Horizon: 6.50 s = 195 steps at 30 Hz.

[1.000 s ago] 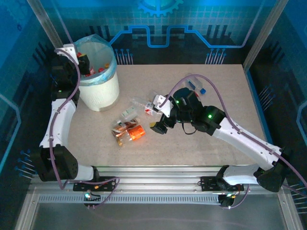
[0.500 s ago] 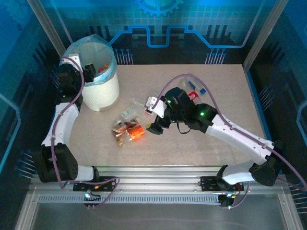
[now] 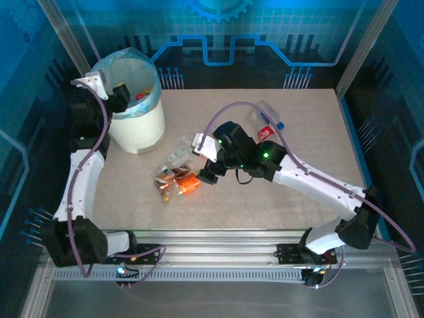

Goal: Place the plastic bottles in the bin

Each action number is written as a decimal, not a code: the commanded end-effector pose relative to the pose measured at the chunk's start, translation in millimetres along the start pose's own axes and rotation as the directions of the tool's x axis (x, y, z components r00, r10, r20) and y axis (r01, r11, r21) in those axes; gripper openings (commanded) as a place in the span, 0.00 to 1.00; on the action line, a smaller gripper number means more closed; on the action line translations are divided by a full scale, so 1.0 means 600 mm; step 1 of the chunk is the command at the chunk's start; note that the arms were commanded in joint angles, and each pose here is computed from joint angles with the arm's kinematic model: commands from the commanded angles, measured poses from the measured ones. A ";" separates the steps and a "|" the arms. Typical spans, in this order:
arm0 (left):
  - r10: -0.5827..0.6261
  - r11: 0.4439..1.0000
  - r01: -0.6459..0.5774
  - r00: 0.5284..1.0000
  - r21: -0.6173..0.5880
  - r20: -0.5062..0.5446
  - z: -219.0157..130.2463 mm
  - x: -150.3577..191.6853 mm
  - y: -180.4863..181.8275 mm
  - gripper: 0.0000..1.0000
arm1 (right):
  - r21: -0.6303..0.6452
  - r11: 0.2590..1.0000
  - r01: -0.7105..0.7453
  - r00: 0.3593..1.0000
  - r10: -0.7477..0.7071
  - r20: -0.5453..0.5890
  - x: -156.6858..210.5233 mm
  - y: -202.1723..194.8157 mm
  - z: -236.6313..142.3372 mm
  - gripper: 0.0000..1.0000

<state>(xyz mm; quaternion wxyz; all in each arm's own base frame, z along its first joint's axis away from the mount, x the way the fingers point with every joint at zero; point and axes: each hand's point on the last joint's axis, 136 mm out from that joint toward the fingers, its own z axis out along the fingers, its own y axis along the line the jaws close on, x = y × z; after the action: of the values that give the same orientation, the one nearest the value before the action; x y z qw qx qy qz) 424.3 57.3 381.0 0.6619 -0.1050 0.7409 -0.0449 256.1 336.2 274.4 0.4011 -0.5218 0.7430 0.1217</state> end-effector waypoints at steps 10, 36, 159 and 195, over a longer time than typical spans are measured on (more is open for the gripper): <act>0.066 0.946 -0.080 0.996 0.315 0.053 -0.134 -0.062 -0.199 0.65 | 0.253 0.828 -0.501 0.833 0.541 -0.119 0.139 -0.254 -0.006 1.00; 0.180 0.787 0.152 0.871 0.598 -0.458 -0.230 0.308 -0.438 0.68 | 0.450 0.651 -0.612 0.597 0.753 -0.277 0.489 -0.433 0.158 0.83; -0.138 0.881 0.195 0.977 0.431 -0.161 -0.153 -0.009 -0.331 0.37 | -0.081 0.865 -0.495 0.830 0.498 0.251 0.037 -0.099 -0.098 1.00; -0.070 0.997 0.076 0.984 -0.032 0.163 0.066 -0.118 0.032 0.26 | 0.008 0.866 -0.500 0.838 0.482 0.258 0.051 -0.114 -0.119 1.00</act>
<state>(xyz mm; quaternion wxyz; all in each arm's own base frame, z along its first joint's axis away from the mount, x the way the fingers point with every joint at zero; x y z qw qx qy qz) 463.7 103.8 438.7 0.6967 -0.1753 0.6953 -0.0202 282.2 238.5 300.1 0.4537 -0.2757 0.8111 0.2456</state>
